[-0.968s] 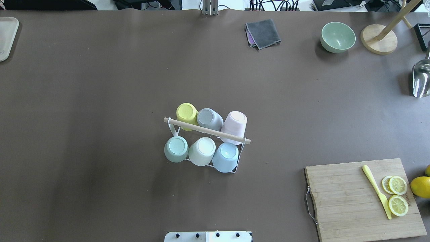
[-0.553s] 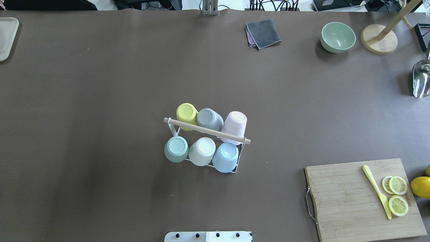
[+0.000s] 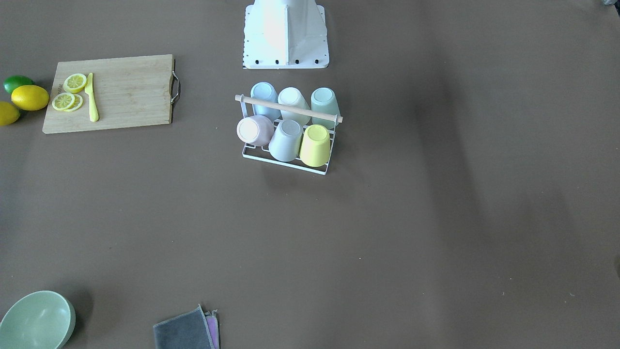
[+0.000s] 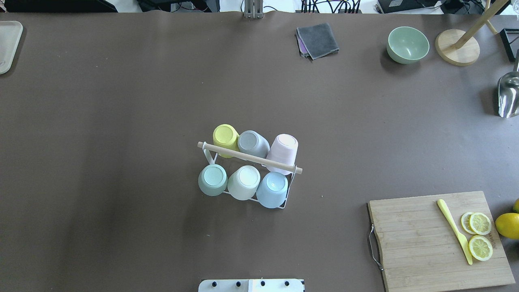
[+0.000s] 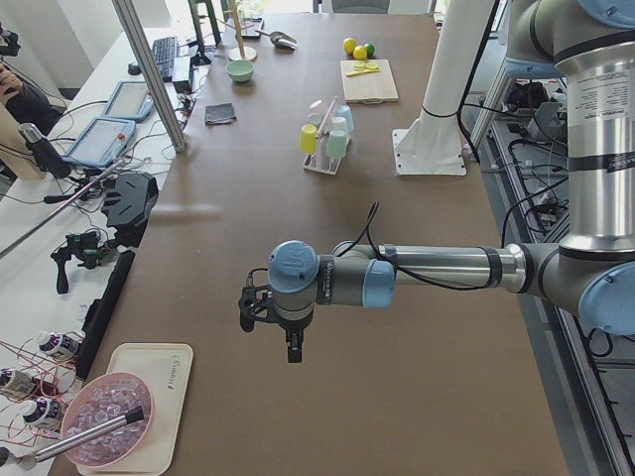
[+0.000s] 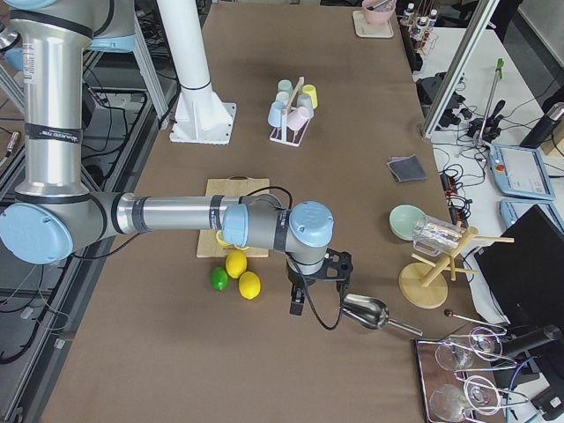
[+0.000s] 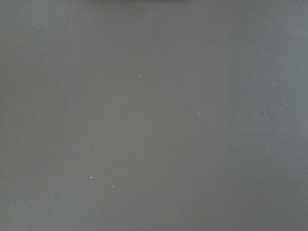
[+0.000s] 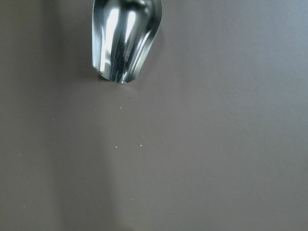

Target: Place cup on cup holder

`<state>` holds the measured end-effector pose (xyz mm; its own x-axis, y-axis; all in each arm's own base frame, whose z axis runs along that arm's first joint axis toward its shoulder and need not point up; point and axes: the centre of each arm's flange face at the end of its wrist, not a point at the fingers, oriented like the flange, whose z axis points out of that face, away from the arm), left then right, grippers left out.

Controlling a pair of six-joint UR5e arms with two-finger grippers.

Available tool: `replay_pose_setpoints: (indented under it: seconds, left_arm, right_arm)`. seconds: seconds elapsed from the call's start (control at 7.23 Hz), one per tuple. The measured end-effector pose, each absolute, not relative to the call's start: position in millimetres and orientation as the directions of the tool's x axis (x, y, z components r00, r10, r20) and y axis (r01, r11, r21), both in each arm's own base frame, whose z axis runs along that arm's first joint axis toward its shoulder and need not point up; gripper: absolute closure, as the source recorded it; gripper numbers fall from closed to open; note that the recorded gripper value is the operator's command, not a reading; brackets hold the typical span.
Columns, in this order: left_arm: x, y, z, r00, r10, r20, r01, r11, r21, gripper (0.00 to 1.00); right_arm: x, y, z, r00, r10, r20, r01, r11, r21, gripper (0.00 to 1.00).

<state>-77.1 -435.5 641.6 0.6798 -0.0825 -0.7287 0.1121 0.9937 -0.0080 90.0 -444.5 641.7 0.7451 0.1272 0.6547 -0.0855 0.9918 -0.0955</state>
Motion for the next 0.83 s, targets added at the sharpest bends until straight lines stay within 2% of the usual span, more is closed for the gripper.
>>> replay_pose_setpoints:
  seconds: [0.83]
  left_arm:
    - [-76.4, -435.4, 641.3, 0.679, -0.080, -0.730, 0.111, 0.994, -0.006, 0.02]
  right_arm:
    - [90.1, -444.4, 643.2, 0.747, 0.119, 0.655, -0.081, 0.993, -0.088, 0.00]
